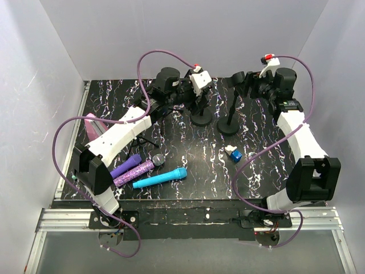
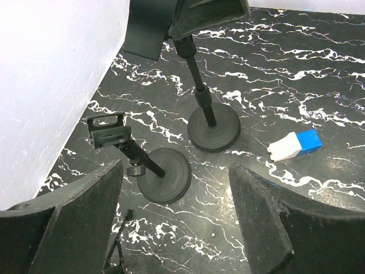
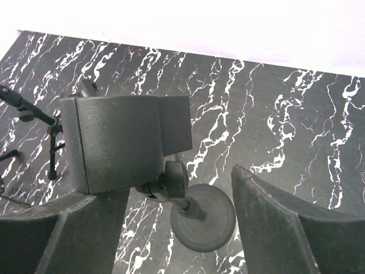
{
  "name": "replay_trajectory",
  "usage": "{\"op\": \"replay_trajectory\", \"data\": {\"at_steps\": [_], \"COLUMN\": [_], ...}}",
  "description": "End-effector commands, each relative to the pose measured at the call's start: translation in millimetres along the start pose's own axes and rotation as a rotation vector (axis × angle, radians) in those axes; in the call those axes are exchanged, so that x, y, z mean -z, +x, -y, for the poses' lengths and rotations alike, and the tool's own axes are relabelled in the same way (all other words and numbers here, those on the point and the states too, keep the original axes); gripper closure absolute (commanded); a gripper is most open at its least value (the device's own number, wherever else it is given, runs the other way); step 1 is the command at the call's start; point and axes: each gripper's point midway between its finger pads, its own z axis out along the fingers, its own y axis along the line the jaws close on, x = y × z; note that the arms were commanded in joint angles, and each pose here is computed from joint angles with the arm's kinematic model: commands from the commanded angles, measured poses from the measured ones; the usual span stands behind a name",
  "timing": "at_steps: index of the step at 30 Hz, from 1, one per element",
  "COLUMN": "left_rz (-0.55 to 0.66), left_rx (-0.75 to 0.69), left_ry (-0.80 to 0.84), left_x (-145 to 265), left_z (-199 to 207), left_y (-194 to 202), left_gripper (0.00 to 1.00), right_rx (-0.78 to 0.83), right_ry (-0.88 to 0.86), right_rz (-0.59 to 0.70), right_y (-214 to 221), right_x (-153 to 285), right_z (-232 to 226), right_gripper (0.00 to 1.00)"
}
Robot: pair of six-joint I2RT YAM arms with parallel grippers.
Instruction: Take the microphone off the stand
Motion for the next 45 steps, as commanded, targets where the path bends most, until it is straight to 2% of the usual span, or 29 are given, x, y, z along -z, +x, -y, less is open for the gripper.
{"op": "replay_trajectory", "data": {"at_steps": [1,7,13,18,25,34,45], "left_rz": [0.069,0.063,0.069,0.072,0.067,0.060,0.062], "left_rx": [-0.024,-0.028,-0.020,-0.021,-0.025,-0.024,-0.019], "left_ry": [-0.034,-0.029,-0.021,-0.014,-0.020,-0.014,-0.016], "left_x": [24.1,25.2,24.5,25.9,28.3,26.0,26.1], "left_z": [-2.8,-0.1,0.4,2.2,1.5,3.1,2.6], "left_y": [-31.3,-28.1,-29.9,-32.2,-32.2,-28.6,-28.3], "left_gripper": [0.26,0.25,0.25,0.25,0.25,0.25,0.25], "right_rx": [0.076,0.098,0.068,0.040,0.034,0.005,-0.030], "right_ry": [-0.035,-0.098,-0.161,-0.182,-0.183,-0.190,-0.168], "right_rz": [0.050,0.063,0.122,0.135,0.078,0.023,-0.027], "right_y": [-41.5,-66.3,-98.5,-110.4,-88.0,-57.3,-30.8], "right_x": [29.7,50.3,47.1,27.0,5.8,9.3,6.6], "right_z": [-17.7,-39.1,-53.0,-50.2,-40.9,-40.9,-34.3], "right_gripper": [0.20,0.15,0.14,0.23,0.44,0.59,0.64]}}
